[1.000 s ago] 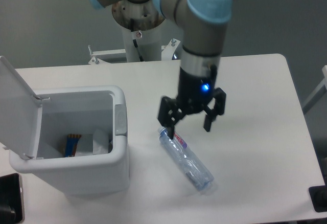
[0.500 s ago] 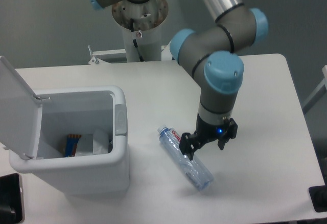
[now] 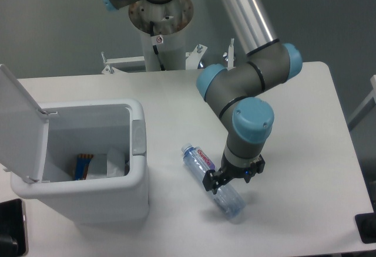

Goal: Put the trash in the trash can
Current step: 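Close the gripper around the bottle's middle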

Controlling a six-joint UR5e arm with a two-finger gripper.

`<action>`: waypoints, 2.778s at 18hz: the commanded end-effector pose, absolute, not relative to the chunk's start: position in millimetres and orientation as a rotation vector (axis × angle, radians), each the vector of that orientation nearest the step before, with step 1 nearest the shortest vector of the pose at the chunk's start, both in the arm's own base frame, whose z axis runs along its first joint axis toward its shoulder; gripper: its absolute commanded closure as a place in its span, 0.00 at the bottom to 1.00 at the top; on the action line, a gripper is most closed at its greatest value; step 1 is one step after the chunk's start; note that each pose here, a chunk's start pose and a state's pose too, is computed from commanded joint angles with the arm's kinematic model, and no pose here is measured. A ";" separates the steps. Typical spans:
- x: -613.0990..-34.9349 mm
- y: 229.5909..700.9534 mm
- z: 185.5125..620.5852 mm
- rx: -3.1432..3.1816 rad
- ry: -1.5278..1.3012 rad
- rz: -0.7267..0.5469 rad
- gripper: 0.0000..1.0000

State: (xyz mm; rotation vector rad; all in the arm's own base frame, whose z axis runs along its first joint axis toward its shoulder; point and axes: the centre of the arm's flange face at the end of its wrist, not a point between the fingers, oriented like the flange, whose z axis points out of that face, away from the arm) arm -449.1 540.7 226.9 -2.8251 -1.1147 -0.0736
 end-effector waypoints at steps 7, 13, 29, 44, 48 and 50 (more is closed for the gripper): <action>-453.2 544.8 204.5 -2.832 -1.129 -0.077 0.00; -449.4 552.1 188.4 -2.851 -1.122 -0.026 0.00; -445.3 555.3 190.4 -2.851 -1.107 -0.016 0.29; -444.3 554.5 197.6 -2.848 -1.093 -0.009 0.35; -445.3 555.3 200.7 -2.843 -1.091 -0.005 0.36; -445.2 555.2 200.6 -2.845 -1.089 -0.006 0.36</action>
